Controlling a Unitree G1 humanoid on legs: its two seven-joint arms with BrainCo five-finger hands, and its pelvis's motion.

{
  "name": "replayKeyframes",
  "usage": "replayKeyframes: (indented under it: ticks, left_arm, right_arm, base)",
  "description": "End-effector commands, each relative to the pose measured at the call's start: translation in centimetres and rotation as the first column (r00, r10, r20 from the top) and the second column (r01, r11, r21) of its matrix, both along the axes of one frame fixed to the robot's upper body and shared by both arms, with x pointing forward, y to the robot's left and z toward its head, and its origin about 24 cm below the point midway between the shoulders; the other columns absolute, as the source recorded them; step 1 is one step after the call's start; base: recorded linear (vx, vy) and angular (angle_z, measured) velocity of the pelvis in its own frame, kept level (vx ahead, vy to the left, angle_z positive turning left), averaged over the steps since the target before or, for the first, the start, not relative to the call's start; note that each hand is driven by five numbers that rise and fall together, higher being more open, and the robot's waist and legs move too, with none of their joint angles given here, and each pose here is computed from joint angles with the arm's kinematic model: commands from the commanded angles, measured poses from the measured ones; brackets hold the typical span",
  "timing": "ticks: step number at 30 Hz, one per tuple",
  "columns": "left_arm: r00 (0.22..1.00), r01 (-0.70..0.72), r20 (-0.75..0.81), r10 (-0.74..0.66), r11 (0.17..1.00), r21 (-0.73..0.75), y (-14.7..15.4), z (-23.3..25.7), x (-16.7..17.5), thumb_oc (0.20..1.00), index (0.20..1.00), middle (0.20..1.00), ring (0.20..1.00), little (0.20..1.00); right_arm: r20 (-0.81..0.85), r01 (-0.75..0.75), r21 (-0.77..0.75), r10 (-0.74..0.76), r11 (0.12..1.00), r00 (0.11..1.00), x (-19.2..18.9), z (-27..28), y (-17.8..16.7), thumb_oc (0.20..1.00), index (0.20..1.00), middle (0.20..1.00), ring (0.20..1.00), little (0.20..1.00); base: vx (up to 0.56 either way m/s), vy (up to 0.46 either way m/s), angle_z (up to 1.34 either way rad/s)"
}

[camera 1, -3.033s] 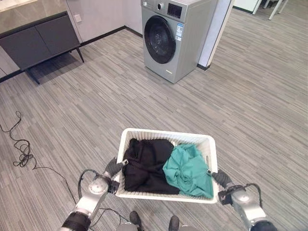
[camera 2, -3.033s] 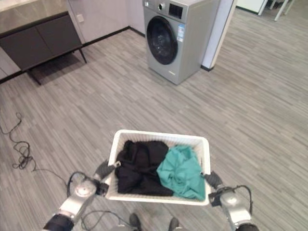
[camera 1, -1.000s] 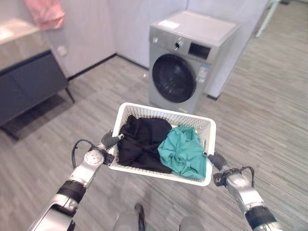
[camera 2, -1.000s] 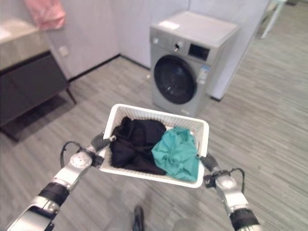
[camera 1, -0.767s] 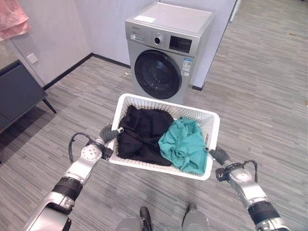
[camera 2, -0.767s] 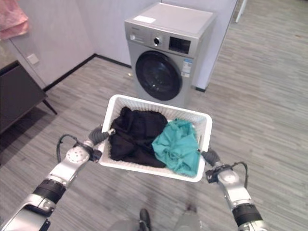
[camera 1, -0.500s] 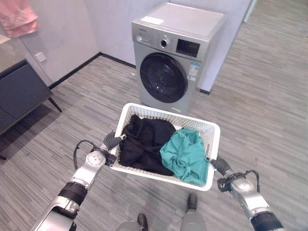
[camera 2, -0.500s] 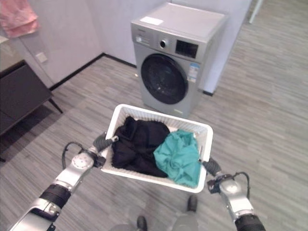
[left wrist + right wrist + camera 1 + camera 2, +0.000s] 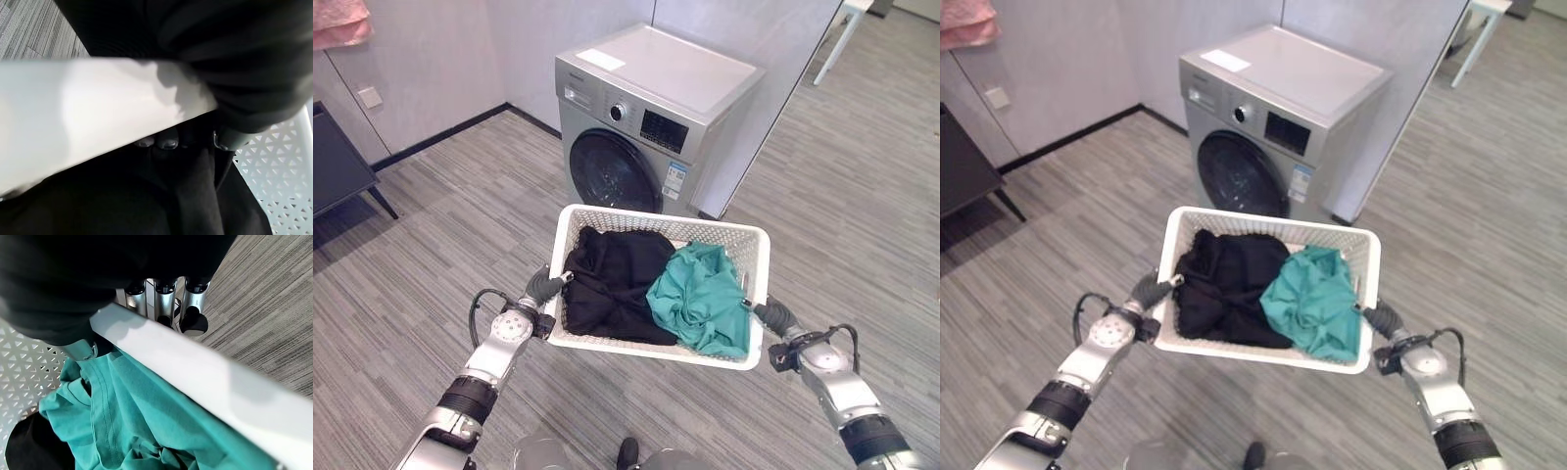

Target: Grab the laundry basket,head to the washer,open it,put in the laundry and shut it.

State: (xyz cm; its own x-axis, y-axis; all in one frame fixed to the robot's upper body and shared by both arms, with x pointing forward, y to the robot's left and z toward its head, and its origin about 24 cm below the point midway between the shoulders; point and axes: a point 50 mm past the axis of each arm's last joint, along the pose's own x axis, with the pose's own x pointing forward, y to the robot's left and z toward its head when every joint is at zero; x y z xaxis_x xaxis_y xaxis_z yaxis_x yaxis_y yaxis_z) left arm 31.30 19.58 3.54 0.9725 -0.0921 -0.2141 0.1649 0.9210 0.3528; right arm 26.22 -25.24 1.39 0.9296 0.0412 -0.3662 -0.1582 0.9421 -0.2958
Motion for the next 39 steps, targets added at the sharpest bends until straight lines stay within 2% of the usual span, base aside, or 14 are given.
replayKeyframes:
  ticks: [1,15,20,22,28,39]
  left_arm:
    - [0.971,-0.149,0.190,0.145,0.989,0.009,4.1,4.6,1.9,0.200,0.200,0.200,0.200,0.200]
    - [0.975,-0.121,0.193,0.107,0.991,0.060,4.1,4.8,1.6,0.200,0.200,0.200,0.200,0.200]
    - [0.970,-0.128,0.217,0.110,0.989,0.068,4.5,5.7,1.7,0.200,0.200,0.200,0.200,0.200]
    - [0.967,-0.131,0.227,0.113,0.989,0.063,4.6,5.8,1.7,0.200,0.200,0.200,0.200,0.200]
    - [0.964,-0.120,0.245,0.100,0.991,0.067,3.7,6.3,2.7,0.200,0.200,0.200,0.200,0.200]
    - [0.973,-0.135,0.190,0.128,0.991,0.023,3.7,4.2,1.8,0.200,0.200,0.200,0.200,0.200]
  right_arm:
    - [0.170,0.177,-0.073,-0.163,0.981,0.972,0.2,4.1,-5.6,0.200,0.200,0.200,0.200,0.200]
    - [0.136,0.144,-0.010,-0.141,0.989,0.981,2.0,2.4,-2.4,0.200,0.200,0.200,0.200,0.200]
    - [0.132,0.140,-0.032,-0.134,0.990,0.982,2.4,2.5,-2.3,0.200,0.200,0.200,0.200,0.200]
    - [0.133,0.168,-0.045,-0.161,0.985,0.978,1.9,2.6,-3.3,0.200,0.200,0.200,0.200,0.200]
    - [0.095,0.234,-0.051,-0.228,0.971,0.969,0.7,1.5,-4.7,0.200,0.200,0.200,0.200,0.200]
    - [0.024,0.226,-0.050,-0.225,0.973,0.974,-1.7,-0.2,-5.1,0.200,0.200,0.200,0.200,0.200]
  base:
    - [0.21,0.184,0.16]
    - [0.25,0.282,-0.06]
    - [0.24,0.272,-0.24]
    - [0.27,0.112,-0.11]
    - [0.23,-0.121,0.33]
    - [0.28,-0.263,0.26]
